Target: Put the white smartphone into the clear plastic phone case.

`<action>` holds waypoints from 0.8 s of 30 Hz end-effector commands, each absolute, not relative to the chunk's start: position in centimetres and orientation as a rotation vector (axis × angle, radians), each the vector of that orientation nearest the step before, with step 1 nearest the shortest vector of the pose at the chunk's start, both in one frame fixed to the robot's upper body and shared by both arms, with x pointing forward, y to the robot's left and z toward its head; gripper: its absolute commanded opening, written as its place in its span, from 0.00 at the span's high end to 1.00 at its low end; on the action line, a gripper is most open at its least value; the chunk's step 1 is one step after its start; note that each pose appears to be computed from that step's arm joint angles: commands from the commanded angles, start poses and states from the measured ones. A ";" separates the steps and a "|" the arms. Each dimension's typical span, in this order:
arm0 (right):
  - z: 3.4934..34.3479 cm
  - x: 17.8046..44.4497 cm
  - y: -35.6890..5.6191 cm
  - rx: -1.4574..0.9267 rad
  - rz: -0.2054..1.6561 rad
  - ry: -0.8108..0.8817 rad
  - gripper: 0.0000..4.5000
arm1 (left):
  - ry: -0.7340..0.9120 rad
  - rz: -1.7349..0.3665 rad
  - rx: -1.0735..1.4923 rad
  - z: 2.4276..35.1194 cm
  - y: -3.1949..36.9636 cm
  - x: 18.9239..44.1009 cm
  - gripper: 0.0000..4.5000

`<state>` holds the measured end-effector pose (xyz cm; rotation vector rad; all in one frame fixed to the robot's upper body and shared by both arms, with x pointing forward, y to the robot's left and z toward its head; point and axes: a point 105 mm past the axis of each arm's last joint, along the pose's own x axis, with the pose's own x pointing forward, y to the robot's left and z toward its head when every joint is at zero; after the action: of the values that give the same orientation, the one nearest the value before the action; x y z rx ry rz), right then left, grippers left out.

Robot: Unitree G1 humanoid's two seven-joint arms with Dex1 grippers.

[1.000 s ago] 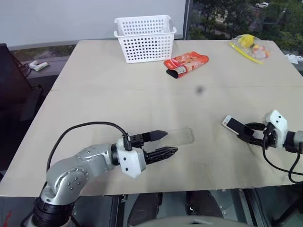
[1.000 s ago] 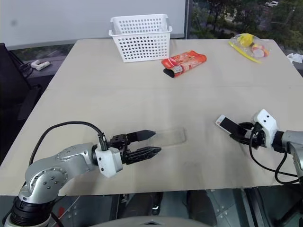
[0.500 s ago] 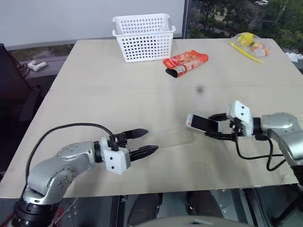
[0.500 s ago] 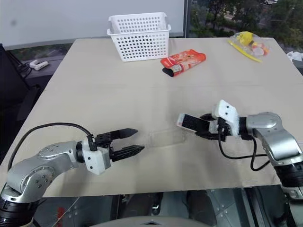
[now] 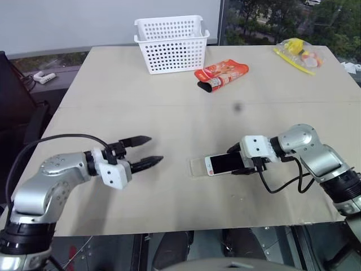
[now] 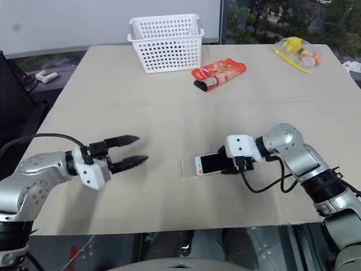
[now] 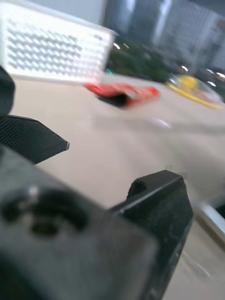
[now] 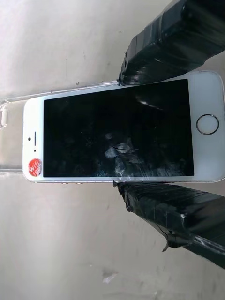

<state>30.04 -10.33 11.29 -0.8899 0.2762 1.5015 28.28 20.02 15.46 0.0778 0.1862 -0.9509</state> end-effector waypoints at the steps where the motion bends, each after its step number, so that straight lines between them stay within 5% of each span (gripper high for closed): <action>1: 11.8 30.5 -9.8 -0.928 1.505 0.251 0.39 | 0.135 -1.046 0.066 15.4 15.8 28.8 0.00; 6: 12.1 31.0 -9.5 -0.946 1.494 0.266 0.39 | 0.151 -1.130 0.048 14.1 12.2 29.2 0.00; 24: 11.4 30.4 -9.0 -0.988 1.503 0.352 0.39 | 0.228 -1.134 0.072 10.4 8.6 31.0 0.00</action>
<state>30.62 -9.33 11.54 -0.9562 0.3423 1.4931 30.67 8.79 9.97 0.0560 0.2520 -1.1372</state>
